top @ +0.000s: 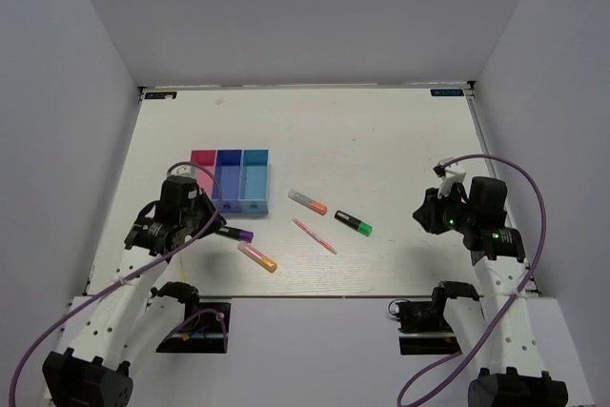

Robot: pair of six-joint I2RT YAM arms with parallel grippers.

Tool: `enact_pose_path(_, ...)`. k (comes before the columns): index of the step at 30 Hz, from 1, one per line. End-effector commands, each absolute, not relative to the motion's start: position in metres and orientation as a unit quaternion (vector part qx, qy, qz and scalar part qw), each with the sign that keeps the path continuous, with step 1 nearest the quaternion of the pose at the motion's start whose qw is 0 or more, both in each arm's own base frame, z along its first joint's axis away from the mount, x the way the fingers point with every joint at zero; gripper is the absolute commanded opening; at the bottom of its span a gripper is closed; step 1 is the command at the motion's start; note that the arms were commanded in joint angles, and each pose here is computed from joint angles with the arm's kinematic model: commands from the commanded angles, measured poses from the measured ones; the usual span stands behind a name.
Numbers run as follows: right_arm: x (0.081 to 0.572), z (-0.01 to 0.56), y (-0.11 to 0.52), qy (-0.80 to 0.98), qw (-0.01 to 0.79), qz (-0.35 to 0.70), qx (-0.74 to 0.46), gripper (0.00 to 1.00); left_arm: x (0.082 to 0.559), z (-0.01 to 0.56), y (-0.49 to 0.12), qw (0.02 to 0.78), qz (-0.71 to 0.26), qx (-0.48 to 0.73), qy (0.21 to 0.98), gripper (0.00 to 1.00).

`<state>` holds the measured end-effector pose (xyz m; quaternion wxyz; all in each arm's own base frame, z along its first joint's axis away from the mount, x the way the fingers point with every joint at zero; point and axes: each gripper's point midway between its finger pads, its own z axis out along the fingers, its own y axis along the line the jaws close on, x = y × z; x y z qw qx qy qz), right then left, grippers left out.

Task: Sort the stationery into containers
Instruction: Move the pen to the center of the board.

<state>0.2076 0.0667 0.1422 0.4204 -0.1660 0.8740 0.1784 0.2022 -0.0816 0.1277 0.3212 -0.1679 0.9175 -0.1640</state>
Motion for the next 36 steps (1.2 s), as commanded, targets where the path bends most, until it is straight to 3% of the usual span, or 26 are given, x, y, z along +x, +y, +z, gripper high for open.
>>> enact_pose_path(1,0.214,0.165,0.071,0.864,0.431,0.190,-0.176,0.13,0.207,0.142,-0.090,0.321,-0.170,-0.172,0.916,0.16)
enact_pose_path(2,0.216,0.180,0.073,0.859,0.440,0.193,-0.177,0.08,0.204,0.143,-0.089,0.321,-0.155,-0.173,0.918,0.14)
enact_pose_path(3,0.215,0.181,0.078,0.860,0.429,0.211,-0.177,0.36,0.203,0.140,-0.086,0.313,-0.143,-0.202,0.917,0.18)
enact_pose_path(4,0.214,0.186,0.083,0.856,0.428,0.225,-0.181,0.62,0.196,0.134,-0.080,0.305,-0.120,-0.230,0.916,0.39)
enact_pose_path(5,0.215,0.186,0.082,0.857,0.427,0.226,-0.178,0.77,0.193,0.127,-0.081,0.299,-0.118,-0.243,0.915,0.39)
enact_pose_path(6,0.214,0.183,0.087,0.857,0.419,0.244,-0.177,0.80,0.186,0.120,-0.079,0.286,-0.108,-0.248,0.919,0.54)
enact_pose_path(8,0.219,0.177,0.090,0.855,0.421,0.256,-0.160,0.73,0.177,0.107,-0.075,0.272,-0.082,-0.262,0.922,0.65)
enact_pose_path(9,0.220,0.173,0.091,0.856,0.418,0.260,-0.155,0.67,0.171,0.097,-0.073,0.258,-0.075,-0.285,0.920,0.76)
enact_pose_path(10,0.222,0.167,0.091,0.858,0.415,0.260,-0.156,0.61,0.171,0.092,-0.069,0.256,-0.055,-0.289,0.921,0.78)
enact_pose_path(12,0.219,0.164,0.088,0.865,0.403,0.250,-0.162,0.63,0.168,0.088,-0.066,0.249,-0.036,-0.313,0.916,0.78)
enact_pose_path(14,0.219,0.157,0.083,0.870,0.401,0.234,-0.166,0.70,0.166,0.081,-0.060,0.236,0.002,-0.345,0.908,0.76)
enact_pose_path(19,0.217,0.163,0.080,0.866,0.415,0.222,-0.166,0.73,0.174,0.072,-0.070,0.229,0.010,-0.376,0.898,0.76)
enact_pose_path(27,0.215,0.165,0.082,0.863,0.421,0.223,-0.168,0.73,0.192,0.067,-0.083,0.245,-0.015,-0.434,0.867,0.76)
enact_pose_path(36,0.214,0.162,0.082,0.866,0.415,0.224,-0.165,0.75,0.203,0.058,-0.084,0.259,-0.014,-0.481,0.837,0.70)
